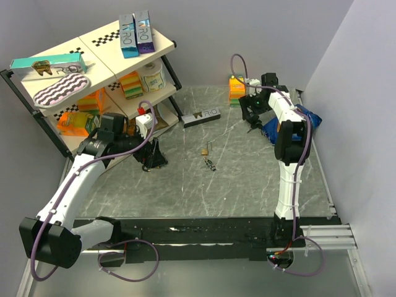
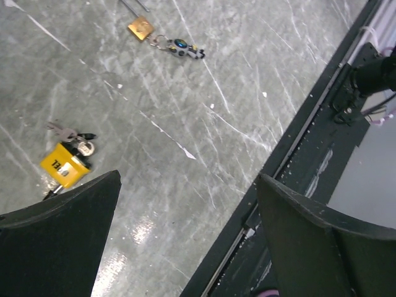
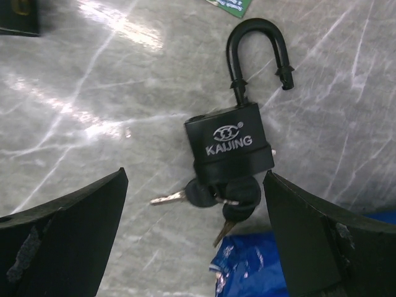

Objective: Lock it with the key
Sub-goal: Move the lock to the center of the board.

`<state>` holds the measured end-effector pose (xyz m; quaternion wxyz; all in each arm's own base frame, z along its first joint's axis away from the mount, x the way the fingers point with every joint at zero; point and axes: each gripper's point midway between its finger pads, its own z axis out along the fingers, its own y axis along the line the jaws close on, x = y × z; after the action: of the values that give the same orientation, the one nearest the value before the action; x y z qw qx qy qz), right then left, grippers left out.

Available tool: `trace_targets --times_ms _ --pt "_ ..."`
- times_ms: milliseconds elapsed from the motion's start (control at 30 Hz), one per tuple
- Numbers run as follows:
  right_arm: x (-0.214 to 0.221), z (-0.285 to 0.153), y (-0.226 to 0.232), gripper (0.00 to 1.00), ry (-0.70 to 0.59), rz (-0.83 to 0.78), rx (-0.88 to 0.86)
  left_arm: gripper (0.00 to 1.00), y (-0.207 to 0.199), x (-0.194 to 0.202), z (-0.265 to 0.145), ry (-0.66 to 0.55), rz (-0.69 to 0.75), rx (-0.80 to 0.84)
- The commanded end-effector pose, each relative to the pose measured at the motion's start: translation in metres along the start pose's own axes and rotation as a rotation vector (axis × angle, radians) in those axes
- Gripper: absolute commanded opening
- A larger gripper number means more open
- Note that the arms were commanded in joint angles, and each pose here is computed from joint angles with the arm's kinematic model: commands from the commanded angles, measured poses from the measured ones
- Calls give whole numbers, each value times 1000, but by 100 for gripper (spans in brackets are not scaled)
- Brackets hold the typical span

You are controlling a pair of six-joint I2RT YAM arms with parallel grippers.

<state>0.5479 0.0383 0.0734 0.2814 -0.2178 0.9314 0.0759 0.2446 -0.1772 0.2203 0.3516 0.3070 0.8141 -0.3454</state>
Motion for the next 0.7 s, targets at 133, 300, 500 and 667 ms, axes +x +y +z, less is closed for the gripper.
trace_targets --times_ms 133,300,500,667 --pt "-17 4 -39 100 -40 33 80 96 -14 -15 -6 -29 48 62" --pt "-18 10 -43 100 -21 37 77 96 -13 -17 -4 -28 44 67" --pt "-5 14 -46 100 31 45 94 96 -13 -18 -2 -27 36 72" --pt "15 19 -26 100 100 52 -2 96 -17 -17 -5 -28 36 81"
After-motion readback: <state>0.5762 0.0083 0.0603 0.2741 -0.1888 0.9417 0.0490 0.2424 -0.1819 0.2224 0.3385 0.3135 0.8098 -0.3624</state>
